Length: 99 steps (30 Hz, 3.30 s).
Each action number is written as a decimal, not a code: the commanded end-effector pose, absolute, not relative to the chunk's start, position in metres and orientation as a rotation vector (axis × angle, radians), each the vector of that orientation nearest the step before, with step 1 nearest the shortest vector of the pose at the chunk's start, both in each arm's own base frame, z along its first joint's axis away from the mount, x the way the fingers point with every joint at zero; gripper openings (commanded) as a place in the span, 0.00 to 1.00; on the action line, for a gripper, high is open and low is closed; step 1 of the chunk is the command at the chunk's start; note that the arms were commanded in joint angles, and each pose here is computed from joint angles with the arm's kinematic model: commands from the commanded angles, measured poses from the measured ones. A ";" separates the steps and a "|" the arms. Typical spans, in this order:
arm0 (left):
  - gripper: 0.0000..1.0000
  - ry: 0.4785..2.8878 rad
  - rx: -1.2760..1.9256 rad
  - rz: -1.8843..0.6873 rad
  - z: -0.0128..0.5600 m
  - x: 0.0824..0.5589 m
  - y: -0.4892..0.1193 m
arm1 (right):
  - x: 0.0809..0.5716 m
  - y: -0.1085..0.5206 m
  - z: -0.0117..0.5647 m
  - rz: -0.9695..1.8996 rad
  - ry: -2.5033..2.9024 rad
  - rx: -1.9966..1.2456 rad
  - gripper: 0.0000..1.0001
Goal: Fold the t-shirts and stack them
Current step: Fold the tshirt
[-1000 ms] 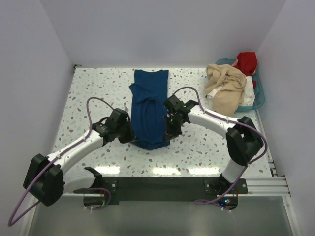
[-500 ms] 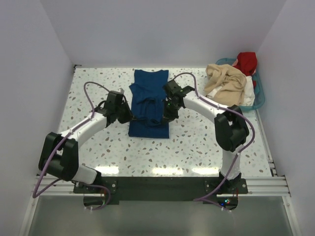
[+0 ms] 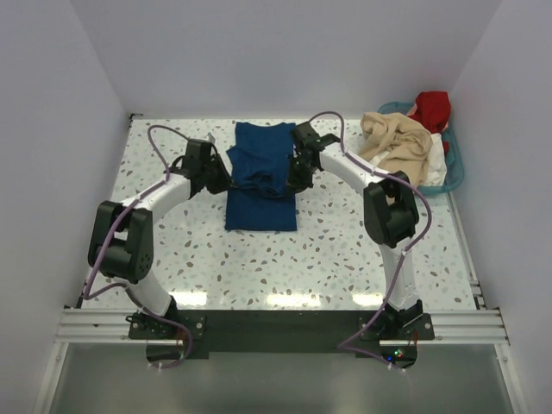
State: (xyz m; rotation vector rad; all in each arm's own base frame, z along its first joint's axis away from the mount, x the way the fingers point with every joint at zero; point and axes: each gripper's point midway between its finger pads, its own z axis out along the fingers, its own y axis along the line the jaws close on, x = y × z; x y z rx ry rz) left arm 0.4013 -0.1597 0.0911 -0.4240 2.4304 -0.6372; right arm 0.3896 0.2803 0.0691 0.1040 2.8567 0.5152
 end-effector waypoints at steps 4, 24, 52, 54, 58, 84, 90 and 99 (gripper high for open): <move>0.00 2.349 -0.348 -0.715 0.103 0.444 -0.164 | 0.419 0.280 0.079 0.545 2.813 0.106 0.00; 0.75 2.282 -0.309 -0.692 0.121 0.441 -0.147 | 0.446 0.260 0.134 0.594 2.672 0.058 0.65; 0.64 2.462 -0.384 -0.634 0.050 0.320 -0.123 | 0.318 0.266 0.041 0.727 2.924 0.056 0.52; 0.64 2.469 -0.383 -0.634 0.048 0.317 -0.124 | 0.313 0.266 0.036 0.712 2.943 0.053 0.51; 0.64 2.472 -0.384 -0.629 0.046 0.314 -0.123 | 0.308 0.268 0.030 0.694 2.960 0.044 0.48; 0.45 2.562 -0.326 -0.617 0.019 0.309 -0.141 | 0.309 0.267 0.025 0.626 2.977 0.010 0.16; 0.18 2.570 -0.334 -0.645 0.015 0.306 -0.146 | 0.310 0.266 0.026 0.619 2.974 0.011 0.12; 0.00 2.529 -0.324 -0.630 0.033 0.314 -0.144 | 0.309 0.265 0.039 0.622 2.962 0.007 0.00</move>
